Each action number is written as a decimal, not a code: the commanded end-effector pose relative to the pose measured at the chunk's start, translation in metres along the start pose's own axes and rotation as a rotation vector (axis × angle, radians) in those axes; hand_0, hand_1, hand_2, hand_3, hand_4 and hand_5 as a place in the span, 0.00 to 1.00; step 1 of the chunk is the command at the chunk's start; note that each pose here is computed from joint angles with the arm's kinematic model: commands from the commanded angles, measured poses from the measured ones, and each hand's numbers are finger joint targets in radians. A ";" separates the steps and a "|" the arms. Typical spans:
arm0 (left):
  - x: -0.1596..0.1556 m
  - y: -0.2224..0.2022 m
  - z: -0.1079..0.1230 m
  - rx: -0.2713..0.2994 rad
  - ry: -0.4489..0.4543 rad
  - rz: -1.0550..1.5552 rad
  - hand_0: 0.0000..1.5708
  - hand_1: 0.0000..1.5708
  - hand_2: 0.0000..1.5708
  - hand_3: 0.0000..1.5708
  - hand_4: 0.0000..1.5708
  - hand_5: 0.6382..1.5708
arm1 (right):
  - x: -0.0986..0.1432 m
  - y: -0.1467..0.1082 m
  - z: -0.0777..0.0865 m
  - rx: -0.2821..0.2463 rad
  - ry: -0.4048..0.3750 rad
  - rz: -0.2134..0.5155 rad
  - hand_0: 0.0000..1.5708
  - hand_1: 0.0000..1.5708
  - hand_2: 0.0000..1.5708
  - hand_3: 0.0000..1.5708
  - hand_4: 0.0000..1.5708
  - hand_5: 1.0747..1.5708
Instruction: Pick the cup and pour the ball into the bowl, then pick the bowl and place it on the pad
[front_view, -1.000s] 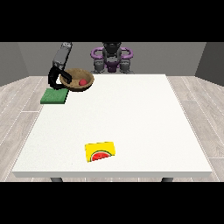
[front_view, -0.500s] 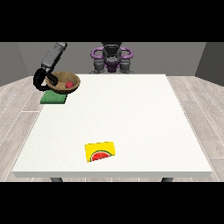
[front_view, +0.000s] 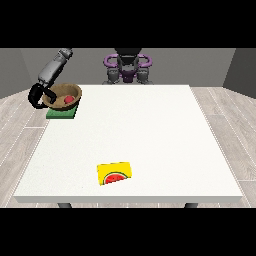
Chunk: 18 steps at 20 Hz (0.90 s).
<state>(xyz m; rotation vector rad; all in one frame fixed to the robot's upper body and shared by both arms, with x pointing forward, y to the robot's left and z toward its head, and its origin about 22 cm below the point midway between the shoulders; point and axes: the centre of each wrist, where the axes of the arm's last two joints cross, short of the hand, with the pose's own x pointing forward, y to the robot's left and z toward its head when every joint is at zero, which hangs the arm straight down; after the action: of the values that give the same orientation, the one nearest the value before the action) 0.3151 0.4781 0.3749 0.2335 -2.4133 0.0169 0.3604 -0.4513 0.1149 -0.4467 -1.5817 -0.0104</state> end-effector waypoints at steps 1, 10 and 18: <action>0.011 -0.010 -0.003 -0.024 -0.042 0.022 0.00 0.00 0.00 0.00 0.04 0.96 | -0.008 -0.021 0.001 -0.045 -0.019 0.005 1.00 1.00 1.00 0.13 0.82 0.97; -0.013 -0.009 0.010 -0.028 0.040 0.016 0.00 0.00 0.00 0.00 0.00 0.96 | 0.023 -0.043 -0.008 -0.014 0.026 0.028 1.00 1.00 1.00 0.56 0.79 0.99; -0.023 -0.019 0.013 -0.014 0.036 0.012 0.00 0.00 0.00 0.00 0.00 0.95 | -0.006 0.010 -0.011 0.020 0.061 0.037 1.00 1.00 1.00 0.76 0.76 1.00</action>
<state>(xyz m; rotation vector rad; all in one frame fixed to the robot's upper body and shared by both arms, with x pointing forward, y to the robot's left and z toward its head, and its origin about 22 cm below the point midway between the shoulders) 0.3229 0.4688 0.3539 0.2065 -2.3627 0.0105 0.3655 -0.4650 0.1256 -0.4709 -1.5187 0.0436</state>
